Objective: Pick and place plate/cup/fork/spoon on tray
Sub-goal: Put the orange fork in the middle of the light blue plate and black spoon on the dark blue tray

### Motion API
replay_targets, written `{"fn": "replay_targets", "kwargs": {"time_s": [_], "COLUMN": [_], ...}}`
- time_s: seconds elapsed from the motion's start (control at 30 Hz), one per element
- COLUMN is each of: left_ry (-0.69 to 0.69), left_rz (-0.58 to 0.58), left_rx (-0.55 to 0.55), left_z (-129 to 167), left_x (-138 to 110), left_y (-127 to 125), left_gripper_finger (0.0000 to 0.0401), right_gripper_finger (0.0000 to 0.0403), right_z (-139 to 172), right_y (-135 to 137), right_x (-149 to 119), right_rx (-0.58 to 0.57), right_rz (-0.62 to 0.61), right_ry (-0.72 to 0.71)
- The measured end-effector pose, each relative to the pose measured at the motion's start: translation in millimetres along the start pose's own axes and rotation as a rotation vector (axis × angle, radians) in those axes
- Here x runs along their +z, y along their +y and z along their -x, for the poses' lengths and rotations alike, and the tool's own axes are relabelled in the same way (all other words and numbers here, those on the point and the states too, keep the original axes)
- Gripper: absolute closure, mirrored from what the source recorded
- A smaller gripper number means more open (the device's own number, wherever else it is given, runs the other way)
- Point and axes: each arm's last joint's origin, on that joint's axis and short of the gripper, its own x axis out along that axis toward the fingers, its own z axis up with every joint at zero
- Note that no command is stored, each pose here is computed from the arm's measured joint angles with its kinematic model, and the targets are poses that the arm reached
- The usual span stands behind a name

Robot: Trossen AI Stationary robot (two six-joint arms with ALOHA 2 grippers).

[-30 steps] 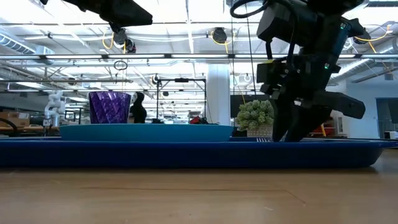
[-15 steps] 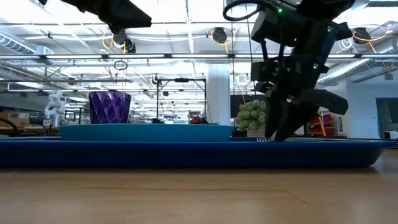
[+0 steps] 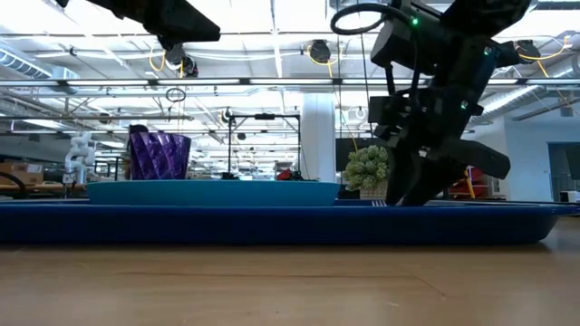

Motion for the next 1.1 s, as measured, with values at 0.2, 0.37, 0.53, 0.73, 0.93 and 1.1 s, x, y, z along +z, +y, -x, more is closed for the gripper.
{"fn": "replay_targets", "kwargs": {"time_s": [0.2, 0.37, 0.53, 0.73, 0.93, 1.1], "left_ry": [0.0, 0.0, 0.001, 0.001, 0.005, 0.01], "left_rz": [0.001, 0.001, 0.001, 0.0, -0.003, -0.005], "left_rx": [0.0, 0.0, 0.0, 0.0, -0.001, -0.001], "left_z": [0.0, 0.0, 0.0, 0.0, 0.0, -0.5], "left_x": [0.0, 0.0, -0.1, -0.1, -0.5, -1.1], "left_y": [0.0, 0.0, 0.0, 0.0, -0.1, -0.3], "left_gripper_finger": [0.0304, 0.0304, 0.0304, 0.0304, 0.0304, 0.0304], "right_gripper_finger": [0.0258, 0.0258, 0.0258, 0.0258, 0.0258, 0.0258], "right_z": [0.1, 0.1, 0.1, 0.0, -2.1, -9.8], "right_y": [-0.7, -0.7, -0.7, -1.1, -2.1, -3.4], "right_x": [3.9, 4.3, 4.4, 4.9, 6.7, 6.5], "right_rx": [-0.006, -0.007, -0.006, -0.008, -0.012, -0.015], "right_rz": [0.007, 0.003, -0.002, -0.005, -0.019, -0.028], "right_ry": [-0.039, -0.044, -0.044, -0.05, -0.066, -0.055]}}
